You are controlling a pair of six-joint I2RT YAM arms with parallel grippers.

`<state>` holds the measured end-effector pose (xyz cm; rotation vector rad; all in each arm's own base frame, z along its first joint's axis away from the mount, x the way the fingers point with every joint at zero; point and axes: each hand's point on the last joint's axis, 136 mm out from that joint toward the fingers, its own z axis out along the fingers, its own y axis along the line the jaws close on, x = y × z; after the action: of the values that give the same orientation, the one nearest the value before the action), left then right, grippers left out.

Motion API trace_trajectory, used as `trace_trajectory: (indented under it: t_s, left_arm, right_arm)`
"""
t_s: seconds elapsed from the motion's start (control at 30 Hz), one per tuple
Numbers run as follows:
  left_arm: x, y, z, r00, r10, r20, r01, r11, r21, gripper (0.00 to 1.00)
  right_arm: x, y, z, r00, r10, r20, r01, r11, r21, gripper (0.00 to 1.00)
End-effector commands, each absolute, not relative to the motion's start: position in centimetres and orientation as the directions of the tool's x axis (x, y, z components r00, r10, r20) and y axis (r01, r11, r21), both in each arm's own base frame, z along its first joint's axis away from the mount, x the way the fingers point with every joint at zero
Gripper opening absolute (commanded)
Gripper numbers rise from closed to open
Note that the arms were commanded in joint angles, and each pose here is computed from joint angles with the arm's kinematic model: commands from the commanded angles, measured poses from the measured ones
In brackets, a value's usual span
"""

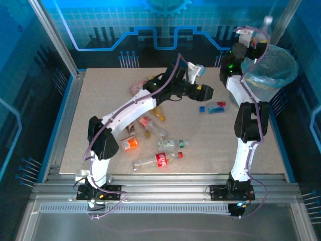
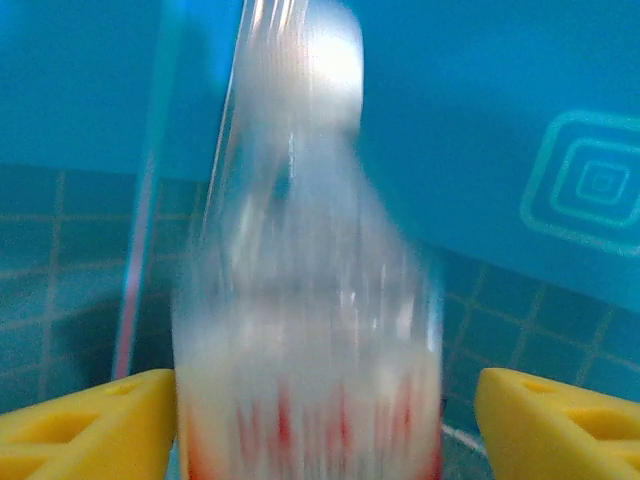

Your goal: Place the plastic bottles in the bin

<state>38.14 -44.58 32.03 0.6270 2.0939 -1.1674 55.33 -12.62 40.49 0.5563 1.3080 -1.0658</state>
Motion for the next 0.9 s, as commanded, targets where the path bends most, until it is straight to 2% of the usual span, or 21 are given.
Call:
trace_trajectory:
  t_s: [0.0,0.1,0.3,0.5,0.6,0.77,0.87]
  left_arm:
    - [38.1,-44.7,32.7,-0.685,0.067,-0.726,0.654,0.495,-0.572,0.84]
    - [37.9,-44.4,32.5,-0.681,0.069,-0.729,0.654,0.506,-0.563,0.84]
    - [37.3,-43.4,32.3,-0.671,0.073,-0.738,0.653,0.530,-0.542,0.84]
    - [36.6,-41.7,32.5,-0.646,0.077,-0.759,0.656,0.565,-0.501,0.85]
    - [36.2,-40.8,32.6,-0.634,0.081,-0.769,0.657,0.581,-0.480,0.85]
    - [36.0,-37.9,32.9,-0.616,0.068,-0.785,0.620,0.658,-0.429,0.86]
    - [35.7,-35.3,32.9,-0.616,0.043,-0.787,0.579,0.702,-0.415,0.87]
  right_arm:
    - [53.0,-13.1,41.9,-0.004,-0.268,-0.964,0.900,0.419,-0.120,0.86]
    - [52.4,-13.4,40.8,-0.009,-0.211,-0.977,0.900,0.425,-0.100,0.91]
    - [51.2,-13.3,37.6,0.027,-0.039,-0.999,0.869,0.495,0.004,0.91]
    - [51.0,-11.3,35.7,0.003,0.014,-1.000,0.815,0.579,0.011,0.87]
    - [51.6,-9.3,35.1,-0.025,0.046,-0.999,0.735,0.678,0.013,0.83]
    - [52.6,-1.3,33.9,-0.197,0.103,-0.975,0.384,0.923,0.020,0.80]
    - [51.1,4.8,33.1,-0.319,0.082,-0.944,0.131,0.991,0.042,0.77]
